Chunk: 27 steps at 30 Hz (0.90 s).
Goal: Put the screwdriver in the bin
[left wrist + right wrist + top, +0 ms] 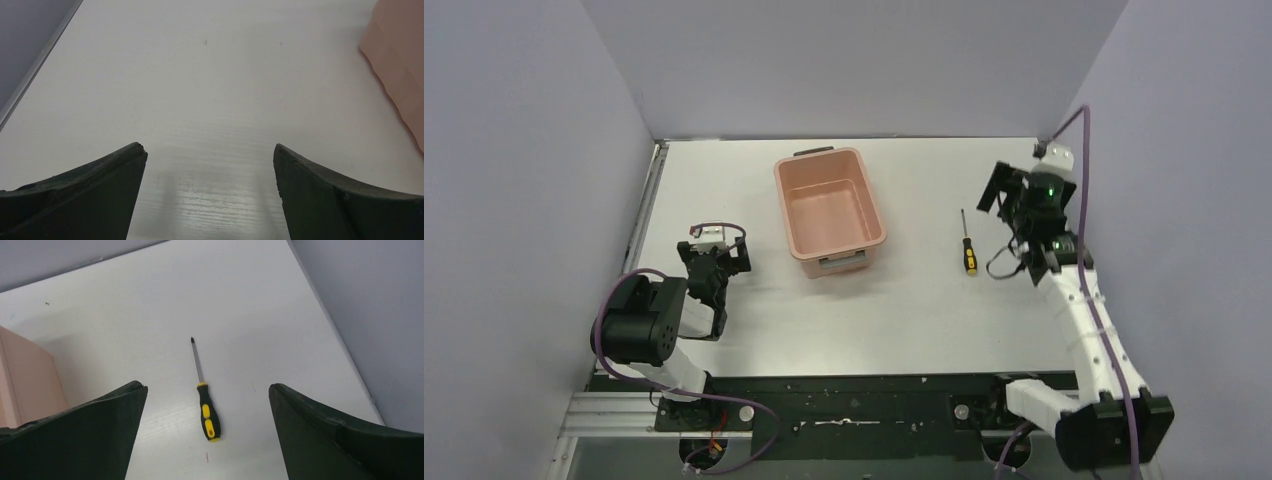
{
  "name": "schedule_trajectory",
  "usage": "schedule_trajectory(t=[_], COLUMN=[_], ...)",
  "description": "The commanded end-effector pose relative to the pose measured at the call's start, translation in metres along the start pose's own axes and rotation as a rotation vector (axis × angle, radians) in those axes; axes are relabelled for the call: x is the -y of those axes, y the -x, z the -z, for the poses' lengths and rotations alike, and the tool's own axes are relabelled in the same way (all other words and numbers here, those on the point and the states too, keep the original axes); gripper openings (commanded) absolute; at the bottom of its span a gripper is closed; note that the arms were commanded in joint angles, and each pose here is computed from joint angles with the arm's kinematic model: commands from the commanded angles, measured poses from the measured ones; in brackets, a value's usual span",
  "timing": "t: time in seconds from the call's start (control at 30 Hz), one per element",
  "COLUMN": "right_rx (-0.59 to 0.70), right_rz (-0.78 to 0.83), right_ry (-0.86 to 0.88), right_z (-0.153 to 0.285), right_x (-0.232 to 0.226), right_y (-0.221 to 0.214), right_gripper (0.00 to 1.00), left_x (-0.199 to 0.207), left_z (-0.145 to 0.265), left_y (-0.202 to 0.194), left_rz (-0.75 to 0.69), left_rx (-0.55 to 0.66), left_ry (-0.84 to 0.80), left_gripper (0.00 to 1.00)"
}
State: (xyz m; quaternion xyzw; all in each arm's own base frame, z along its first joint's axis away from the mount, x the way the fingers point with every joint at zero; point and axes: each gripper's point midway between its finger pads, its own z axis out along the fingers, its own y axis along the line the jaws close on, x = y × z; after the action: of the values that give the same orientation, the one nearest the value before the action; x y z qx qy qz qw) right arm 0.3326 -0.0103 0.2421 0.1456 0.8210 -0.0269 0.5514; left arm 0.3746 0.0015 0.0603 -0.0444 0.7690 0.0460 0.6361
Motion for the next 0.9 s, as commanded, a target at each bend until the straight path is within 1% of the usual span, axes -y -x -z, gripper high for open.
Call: schedule_trajectory(t=[0.0,0.1,0.2,0.27,0.4,0.47,0.57,0.6,0.63,0.67,0.73,0.77,0.8,0.87], right_rx=[-0.228,-0.408,-0.576,-0.647,-0.769,-0.817,-0.872,-0.887,-0.898,-0.907,-0.907,-0.905,-0.887,-0.854], right_rz=[0.155,0.206,0.217,0.226,0.23,0.234,0.253,0.265,0.274,0.281,0.308,0.319,0.328,0.336], right_ry=[-0.024,-0.059,-0.013,0.007,0.051,0.056,0.041,0.027,0.01,0.005,-0.035,-0.052,-0.065,-0.067], right_z=[-0.03,-0.065,-0.1,-0.115,-0.132,-0.133,-0.134,-0.134,-0.134,-0.134,-0.135,-0.135,-0.137,-0.138], right_x=[-0.01,-0.01,-0.017,-0.02,-0.021,-0.018,-0.011,-0.007,-0.003,-0.001,0.006,0.008,0.008,0.003], right_y=[0.019,-0.001,-0.048,-0.079,-0.142,-0.17,-0.2,-0.207,-0.213,-0.216,-0.213,-0.208,-0.196,-0.168], right_gripper=[1.0,1.0,1.0,1.0,0.94,0.9,0.8,0.75,0.64,0.5,0.26,0.1,0.0,0.0], left_x=[0.002,0.002,0.002,0.002,0.002,0.002,0.002,0.002,0.003,0.002,0.002,0.002,0.002,0.002], left_z=[-0.002,-0.002,-0.002,-0.002,-0.002,-0.002,-0.002,-0.002,-0.002,-0.002,-0.002,-0.002,-0.002,-0.002], left_y=[0.014,0.014,0.014,0.014,0.014,0.014,0.014,0.014,0.014,0.014,0.014,0.014,0.014,0.014], left_rz=[0.004,0.004,0.004,0.003,0.004,0.004,0.005,0.004,0.004,0.004,0.004,0.004,0.004,0.004], left_rx=[0.045,0.046,0.046,0.047,0.045,0.046,0.046,0.047,0.047,0.045,0.046,0.047,0.046,0.045], left_ry=[-0.016,-0.016,-0.016,-0.016,-0.016,-0.016,-0.017,-0.017,-0.018,-0.015,-0.016,-0.016,-0.017,-0.016], left_gripper=[0.97,0.97,0.97,0.97,0.97,0.97,0.97,0.97,0.97,0.97,0.97,0.97,0.97,0.97])
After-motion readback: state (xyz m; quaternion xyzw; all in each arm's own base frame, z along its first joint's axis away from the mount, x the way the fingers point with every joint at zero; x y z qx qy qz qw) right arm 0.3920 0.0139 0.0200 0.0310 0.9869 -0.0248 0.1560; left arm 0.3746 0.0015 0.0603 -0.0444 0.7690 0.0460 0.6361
